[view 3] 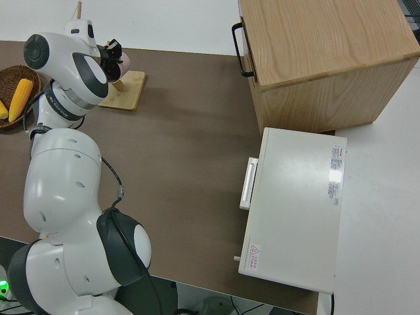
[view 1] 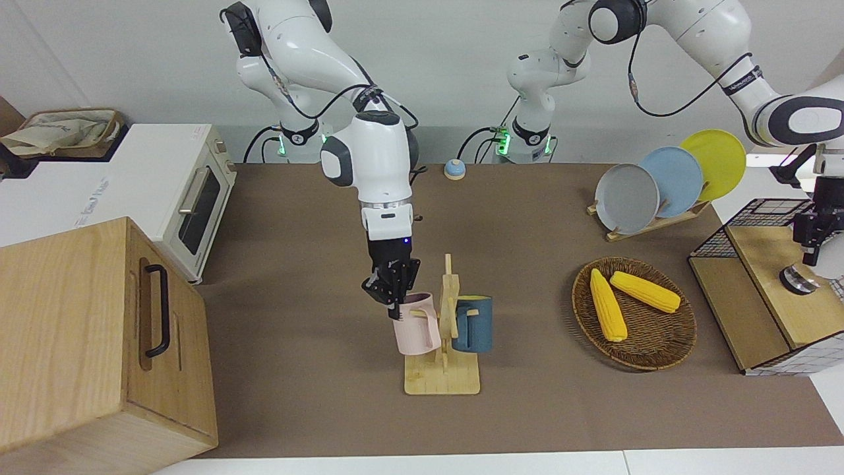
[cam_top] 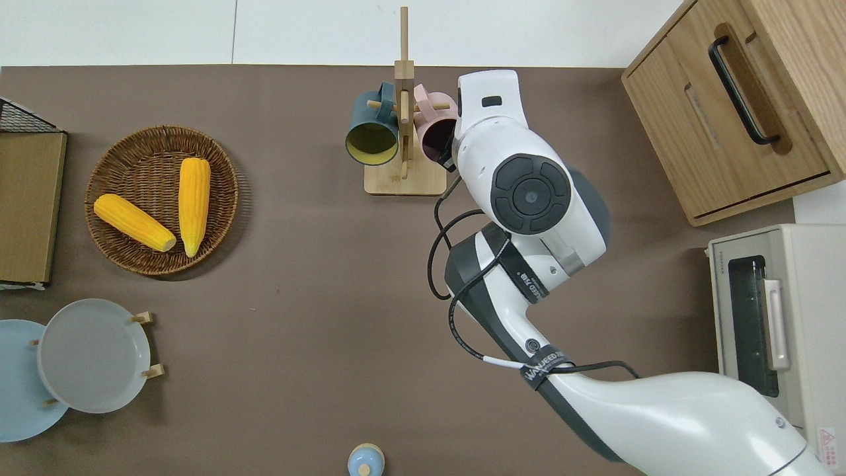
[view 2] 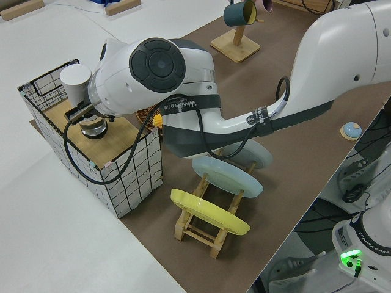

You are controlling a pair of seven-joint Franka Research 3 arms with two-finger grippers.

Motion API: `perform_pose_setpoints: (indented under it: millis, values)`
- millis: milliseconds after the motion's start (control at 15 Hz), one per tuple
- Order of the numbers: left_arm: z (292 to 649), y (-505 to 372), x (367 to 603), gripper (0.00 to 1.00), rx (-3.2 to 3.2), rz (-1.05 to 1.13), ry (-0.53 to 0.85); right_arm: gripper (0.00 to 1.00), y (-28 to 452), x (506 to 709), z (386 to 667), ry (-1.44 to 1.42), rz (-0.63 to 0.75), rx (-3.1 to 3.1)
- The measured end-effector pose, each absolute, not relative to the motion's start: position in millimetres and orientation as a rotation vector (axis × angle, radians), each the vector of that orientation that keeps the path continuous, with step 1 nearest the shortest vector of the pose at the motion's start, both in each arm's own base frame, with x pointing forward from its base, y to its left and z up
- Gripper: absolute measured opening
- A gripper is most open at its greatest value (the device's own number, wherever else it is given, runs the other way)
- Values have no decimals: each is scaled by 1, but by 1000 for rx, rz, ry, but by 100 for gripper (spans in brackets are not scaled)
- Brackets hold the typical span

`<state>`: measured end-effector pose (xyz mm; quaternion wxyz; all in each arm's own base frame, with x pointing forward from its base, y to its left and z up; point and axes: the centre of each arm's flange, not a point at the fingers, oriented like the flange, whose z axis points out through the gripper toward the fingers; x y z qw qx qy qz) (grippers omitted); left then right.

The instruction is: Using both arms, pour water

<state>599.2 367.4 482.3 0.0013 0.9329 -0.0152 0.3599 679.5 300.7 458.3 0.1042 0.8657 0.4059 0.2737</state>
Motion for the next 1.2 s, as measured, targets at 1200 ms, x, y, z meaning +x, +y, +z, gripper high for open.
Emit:
perform_pose_setpoints:
  millis: [1200]
  values:
    - [482,366,601,64,2920,1132,-31,5,297,682,462,1172,819,2565]
